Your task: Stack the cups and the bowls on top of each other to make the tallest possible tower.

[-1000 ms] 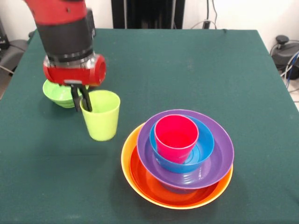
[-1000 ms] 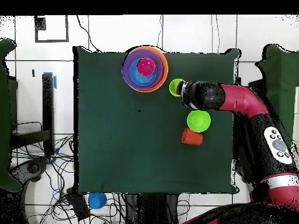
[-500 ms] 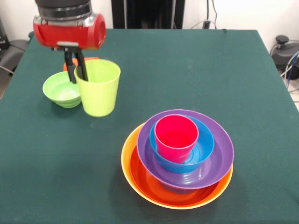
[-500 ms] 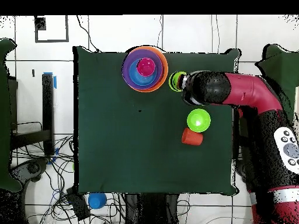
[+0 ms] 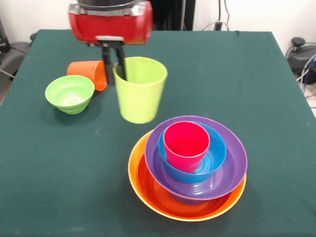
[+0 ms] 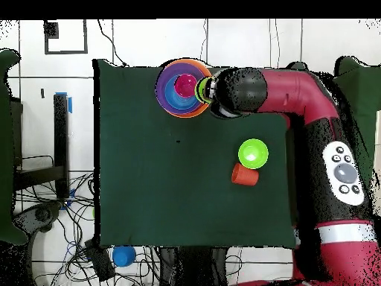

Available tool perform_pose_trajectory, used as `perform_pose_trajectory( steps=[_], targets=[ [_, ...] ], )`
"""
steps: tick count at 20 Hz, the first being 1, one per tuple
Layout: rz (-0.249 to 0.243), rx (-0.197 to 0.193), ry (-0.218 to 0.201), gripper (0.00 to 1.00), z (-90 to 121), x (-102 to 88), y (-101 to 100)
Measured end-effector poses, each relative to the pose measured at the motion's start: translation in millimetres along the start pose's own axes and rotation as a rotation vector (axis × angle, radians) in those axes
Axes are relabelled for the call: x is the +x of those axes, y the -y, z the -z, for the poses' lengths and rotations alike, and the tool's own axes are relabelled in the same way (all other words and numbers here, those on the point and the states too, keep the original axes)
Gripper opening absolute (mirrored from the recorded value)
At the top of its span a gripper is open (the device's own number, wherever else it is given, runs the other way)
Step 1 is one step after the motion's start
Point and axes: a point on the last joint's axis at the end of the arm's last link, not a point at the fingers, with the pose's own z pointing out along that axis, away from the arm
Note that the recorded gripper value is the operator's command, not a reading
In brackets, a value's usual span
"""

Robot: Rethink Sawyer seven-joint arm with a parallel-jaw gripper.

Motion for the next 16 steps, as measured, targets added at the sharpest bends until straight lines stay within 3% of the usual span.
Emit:
perform_pose_trajectory(
  steps=[4,9,16],
  targets=[
    [0.017,-0.01,0.021,0.0,-3,-18.2,-28],
    [0.014,-0.026,0.043,0.0,-13,-37.4,-47],
    [-0.016,-0.034,-0.007,0.0,-21,-46.9,-48]
  ],
)
